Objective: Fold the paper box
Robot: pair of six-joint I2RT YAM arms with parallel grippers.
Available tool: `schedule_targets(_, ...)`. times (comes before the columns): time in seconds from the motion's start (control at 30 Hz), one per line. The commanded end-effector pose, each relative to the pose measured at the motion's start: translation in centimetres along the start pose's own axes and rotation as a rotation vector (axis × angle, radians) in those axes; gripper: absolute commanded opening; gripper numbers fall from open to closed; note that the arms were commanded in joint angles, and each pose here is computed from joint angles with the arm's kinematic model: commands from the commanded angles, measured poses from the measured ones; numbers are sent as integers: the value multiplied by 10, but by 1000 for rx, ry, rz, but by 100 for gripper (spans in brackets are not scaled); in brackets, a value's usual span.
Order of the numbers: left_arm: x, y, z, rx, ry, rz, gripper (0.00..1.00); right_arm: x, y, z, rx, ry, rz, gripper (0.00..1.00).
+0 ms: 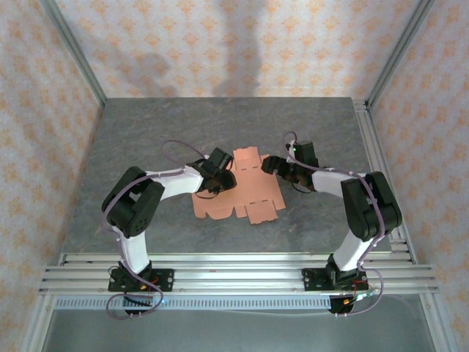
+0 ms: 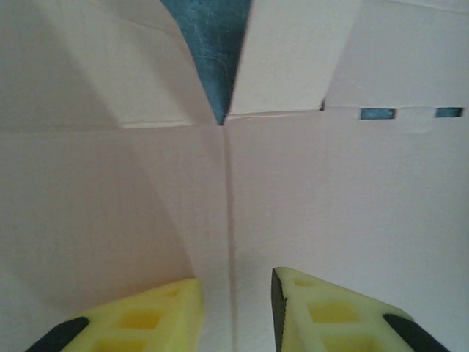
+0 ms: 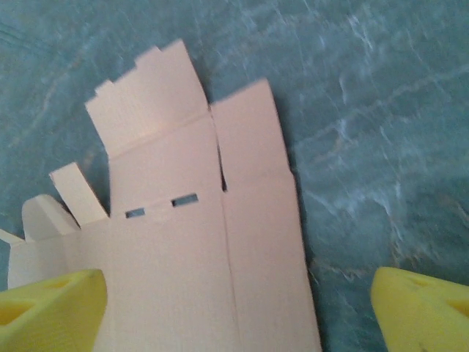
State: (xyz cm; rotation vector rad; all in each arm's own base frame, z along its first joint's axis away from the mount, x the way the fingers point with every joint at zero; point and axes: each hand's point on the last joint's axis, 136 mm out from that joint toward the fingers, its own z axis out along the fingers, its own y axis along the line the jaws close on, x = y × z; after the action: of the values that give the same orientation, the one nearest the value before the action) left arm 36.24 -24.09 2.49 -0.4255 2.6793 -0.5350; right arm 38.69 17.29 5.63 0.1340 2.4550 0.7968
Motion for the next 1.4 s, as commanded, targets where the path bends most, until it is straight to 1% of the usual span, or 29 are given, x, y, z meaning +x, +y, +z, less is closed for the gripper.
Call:
schedule_targets(0.0,3,10,5,-21,17,5,29,1,6,-10,-20,9,-14,90)
schedule_targets(0.1,8,22,11,-47,27,-5,26,8,4,-10,-31,41,0,87)
schedule_targets(0.27,15,39,19,-69,40,-34,26,15,7,-6,-89,81,38,81)
schedule_targets(0.4,17,47,20,-87,45,-39,26,18,7,-2,-109,93,48,80)
schedule_targets(0.63,20,58,20,-94,45,-59,24,27,-8,1,-56,113,67,79)
schedule_targets(0.77,21,59,21,-96,50,-61,24,33,-8,1,-63,141,65,79)
schedule_targets(0.87,20,58,22,-92,48,-63,24,33,1,-2,-99,145,56,78)
schedule_targets(1.03,19,56,23,-88,47,-63,24,28,29,-7,-204,158,28,77)
schedule_targets(1.23,19,55,22,-87,46,-63,25,20,47,-14,-242,135,-8,76)
schedule_targets(1.37,19,56,23,-88,46,-64,25,22,55,-15,-247,136,-32,74)
